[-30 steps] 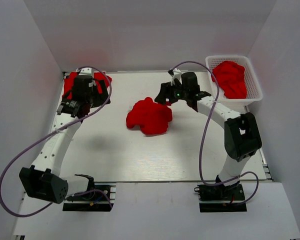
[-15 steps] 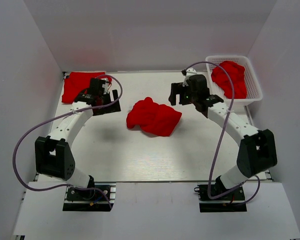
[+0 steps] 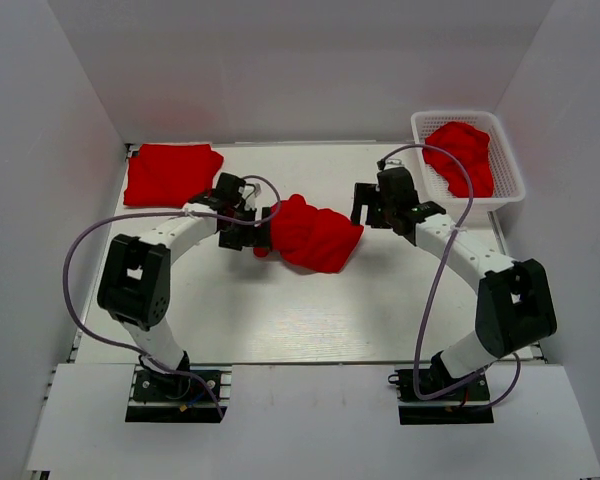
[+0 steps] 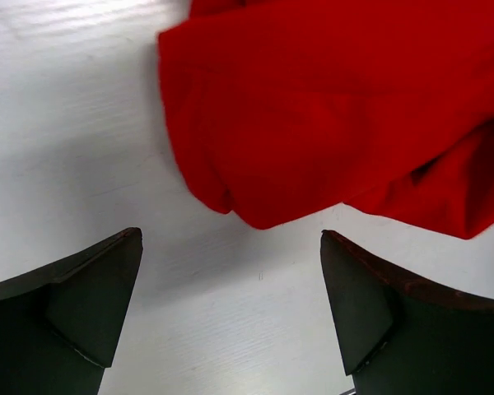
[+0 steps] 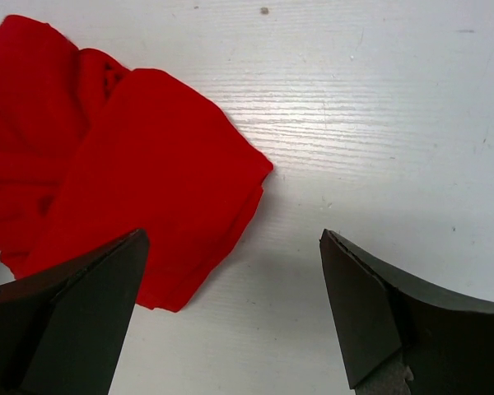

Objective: Fold and stack the t-shirts
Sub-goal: Flatten out the tshirt

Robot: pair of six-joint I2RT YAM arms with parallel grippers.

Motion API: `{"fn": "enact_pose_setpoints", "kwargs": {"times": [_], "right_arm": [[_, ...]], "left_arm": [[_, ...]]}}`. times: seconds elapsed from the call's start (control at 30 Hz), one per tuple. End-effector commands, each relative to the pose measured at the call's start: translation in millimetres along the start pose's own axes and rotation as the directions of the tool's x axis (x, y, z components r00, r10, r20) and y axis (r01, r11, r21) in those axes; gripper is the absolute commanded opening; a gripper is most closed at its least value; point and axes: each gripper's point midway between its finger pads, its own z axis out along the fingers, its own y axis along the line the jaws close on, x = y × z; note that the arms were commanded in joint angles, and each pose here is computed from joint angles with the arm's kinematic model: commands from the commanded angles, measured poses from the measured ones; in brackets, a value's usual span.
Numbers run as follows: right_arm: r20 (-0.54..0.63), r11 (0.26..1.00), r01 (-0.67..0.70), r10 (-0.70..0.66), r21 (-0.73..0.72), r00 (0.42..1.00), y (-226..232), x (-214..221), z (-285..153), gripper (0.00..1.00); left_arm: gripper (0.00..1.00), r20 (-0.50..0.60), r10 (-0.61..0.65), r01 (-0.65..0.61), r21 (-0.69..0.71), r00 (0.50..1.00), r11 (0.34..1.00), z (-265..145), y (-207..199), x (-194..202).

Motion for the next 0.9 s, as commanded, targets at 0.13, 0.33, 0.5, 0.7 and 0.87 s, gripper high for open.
{"fn": "enact_pose_setpoints", "kwargs": {"times": [0.13,0.33,0.5,0.7,0.87], "right_arm": [[-0.041,0.995,-0.071,0.068,-0.074,0.997,17,8,17,0.9],[-0.085,0.99,-0.096,0.087,-0.1,0.993,25,15,36,0.9],[-0.119,0.992,-0.113,0.105,-0.062,0.987,18,27,50,0.9],[-0.161,0.979,-0.155,0.134,-0.13,0.978,33,34,60,0.87],[-0.201,0.963,-0.198,0.16,-0.182,0.966,46,37,58,0.73]], "left_arm": [[0.91,-0.033,0.046,-0.045,0.039,0.998,0.998,26,-13,0],[0.68,-0.043,0.05,-0.051,-0.015,0.998,0.999,46,-5,-6],[0.37,-0.01,0.066,-0.066,-0.018,0.998,0.998,46,-5,-16],[0.0,0.041,0.087,-0.087,0.018,0.995,0.996,40,-13,-25],[0.0,0.096,0.096,-0.098,0.019,0.991,0.995,24,-16,-31]]}}
